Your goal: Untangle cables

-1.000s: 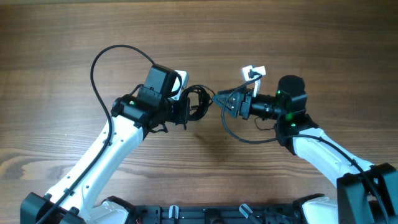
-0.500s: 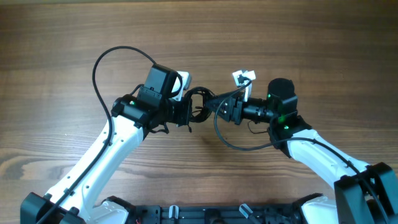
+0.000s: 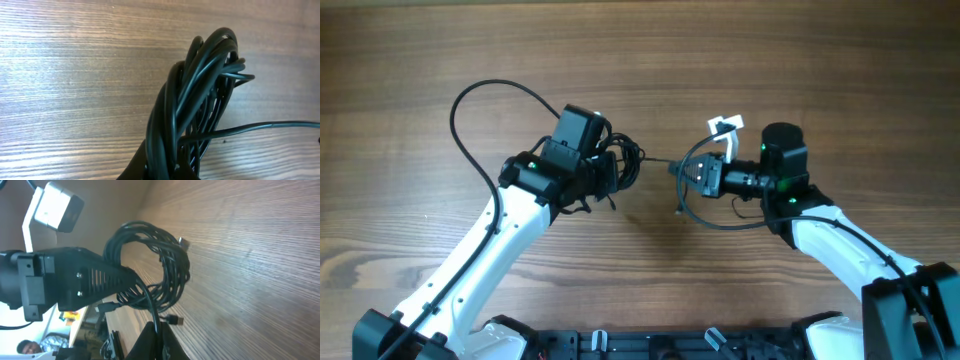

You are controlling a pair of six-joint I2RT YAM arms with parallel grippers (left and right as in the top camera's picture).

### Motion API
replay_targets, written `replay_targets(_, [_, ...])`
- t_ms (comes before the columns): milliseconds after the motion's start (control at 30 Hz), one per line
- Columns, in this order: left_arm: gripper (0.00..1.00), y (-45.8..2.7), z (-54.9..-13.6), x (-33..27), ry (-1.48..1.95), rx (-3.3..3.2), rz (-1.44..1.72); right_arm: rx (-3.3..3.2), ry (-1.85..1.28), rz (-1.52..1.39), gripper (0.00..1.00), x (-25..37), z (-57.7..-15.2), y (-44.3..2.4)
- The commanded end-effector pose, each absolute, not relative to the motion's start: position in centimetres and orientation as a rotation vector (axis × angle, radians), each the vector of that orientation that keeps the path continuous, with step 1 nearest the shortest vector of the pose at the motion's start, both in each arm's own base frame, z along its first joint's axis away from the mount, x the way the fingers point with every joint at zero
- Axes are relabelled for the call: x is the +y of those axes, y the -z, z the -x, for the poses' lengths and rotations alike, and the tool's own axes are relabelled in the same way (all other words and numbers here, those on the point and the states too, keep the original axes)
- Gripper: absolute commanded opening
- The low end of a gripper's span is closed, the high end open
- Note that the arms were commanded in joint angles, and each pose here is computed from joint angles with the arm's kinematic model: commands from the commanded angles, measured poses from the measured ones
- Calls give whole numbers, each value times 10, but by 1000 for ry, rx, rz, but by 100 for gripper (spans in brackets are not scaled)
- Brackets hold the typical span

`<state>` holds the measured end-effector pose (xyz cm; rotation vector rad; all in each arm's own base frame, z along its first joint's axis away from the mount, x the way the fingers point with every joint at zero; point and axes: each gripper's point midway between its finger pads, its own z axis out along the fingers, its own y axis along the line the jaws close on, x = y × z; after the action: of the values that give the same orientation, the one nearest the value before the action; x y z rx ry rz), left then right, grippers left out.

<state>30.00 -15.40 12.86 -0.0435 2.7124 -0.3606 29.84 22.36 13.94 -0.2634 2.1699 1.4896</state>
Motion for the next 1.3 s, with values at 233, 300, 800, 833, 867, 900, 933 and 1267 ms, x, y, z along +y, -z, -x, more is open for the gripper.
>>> replay_targets(233, [4, -147, -297, -187, 591, 2644, -235, 2212, -1469, 242, 4, 219, -297, -131])
replay_targets(300, [4, -149, -295, -195, 614, 2620, -315, 2177, -1539, 304, 4, 224, -290, -140])
replay_targets(800, [4, -162, -270, -253, 709, 2513, -580, 2108, -1531, 246, 4, 252, -298, -160])
replay_targets(833, [4, -163, -263, -259, 749, 2496, -647, 2113, -1527, 219, 5, 251, -300, -160])
replay_targets(867, [4, -165, -258, -264, 786, 2485, -692, 2116, -1523, 205, 5, 251, -301, -159])
replay_targets(900, [4, -167, -252, -270, 826, 2471, -731, 2118, -1519, 196, 5, 250, -302, -159])
replay_targets(933, [4, -170, -248, -275, 865, 2462, -750, 2123, -1516, 177, 5, 250, -303, -158])
replay_targets(1267, [4, -174, -230, -286, 984, 2464, -806, 2128, -1447, 105, 37, 243, -315, -153])
